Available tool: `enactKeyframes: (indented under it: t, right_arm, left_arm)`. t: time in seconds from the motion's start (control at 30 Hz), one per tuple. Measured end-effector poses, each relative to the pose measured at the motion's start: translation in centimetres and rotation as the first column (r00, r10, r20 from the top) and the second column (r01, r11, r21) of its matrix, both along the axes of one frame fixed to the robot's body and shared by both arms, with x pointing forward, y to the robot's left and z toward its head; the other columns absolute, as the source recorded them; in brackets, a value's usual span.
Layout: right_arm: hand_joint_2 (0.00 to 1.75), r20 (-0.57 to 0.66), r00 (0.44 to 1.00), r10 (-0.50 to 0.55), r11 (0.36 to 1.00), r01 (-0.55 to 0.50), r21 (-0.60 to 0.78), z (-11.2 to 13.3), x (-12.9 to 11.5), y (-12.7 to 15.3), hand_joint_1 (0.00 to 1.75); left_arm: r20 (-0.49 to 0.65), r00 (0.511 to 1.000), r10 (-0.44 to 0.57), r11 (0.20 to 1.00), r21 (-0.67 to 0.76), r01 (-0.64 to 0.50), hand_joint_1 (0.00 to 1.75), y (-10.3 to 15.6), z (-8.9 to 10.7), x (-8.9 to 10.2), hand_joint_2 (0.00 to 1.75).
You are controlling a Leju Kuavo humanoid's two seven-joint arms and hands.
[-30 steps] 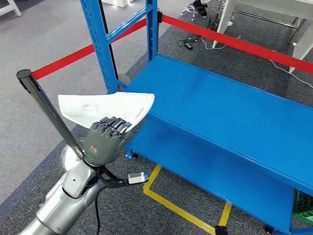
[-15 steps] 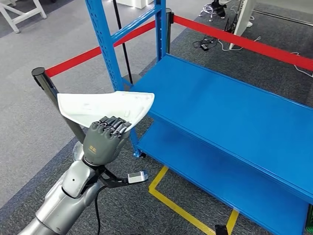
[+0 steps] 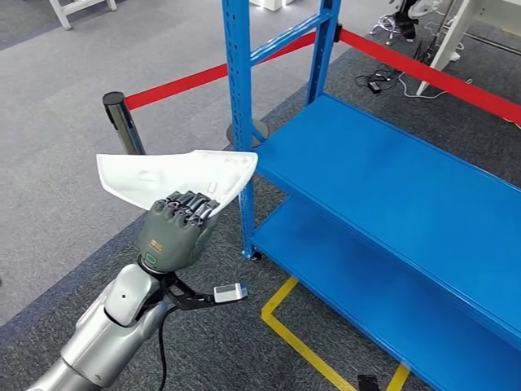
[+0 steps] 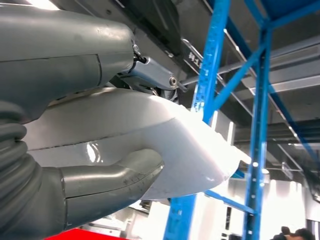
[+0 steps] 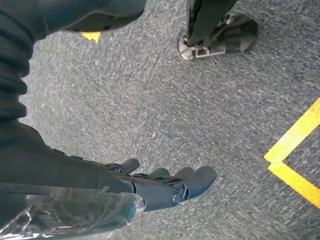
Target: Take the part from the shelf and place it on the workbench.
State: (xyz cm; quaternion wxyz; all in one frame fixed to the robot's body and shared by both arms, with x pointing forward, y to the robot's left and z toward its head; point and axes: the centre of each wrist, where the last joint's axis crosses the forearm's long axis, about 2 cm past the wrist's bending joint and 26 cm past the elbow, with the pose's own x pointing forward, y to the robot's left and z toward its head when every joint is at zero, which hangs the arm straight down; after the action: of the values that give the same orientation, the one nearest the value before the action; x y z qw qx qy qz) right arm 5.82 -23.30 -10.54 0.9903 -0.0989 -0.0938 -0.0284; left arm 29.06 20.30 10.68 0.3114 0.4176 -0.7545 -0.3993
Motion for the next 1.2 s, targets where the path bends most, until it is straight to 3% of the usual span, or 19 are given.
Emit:
enactKeyframes:
  t: [0.7,1.2]
  right_arm:
    - [1.75,-0.001,1.0,0.007,1.0,-0.007,0.001,0.0,0.0,0.2,0.0]
    - [1.75,-0.005,1.0,0.027,1.0,-0.027,0.0,0.0,-0.2,0.3,0.0]
  left_arm:
    - [-0.039,0.999,0.023,1.0,0.004,-0.023,1.75,0.3,-0.5,-0.2,1.75]
    - [-0.072,0.997,0.015,0.998,0.068,-0.01,1.75,2.4,-2.0,-0.5,1.75]
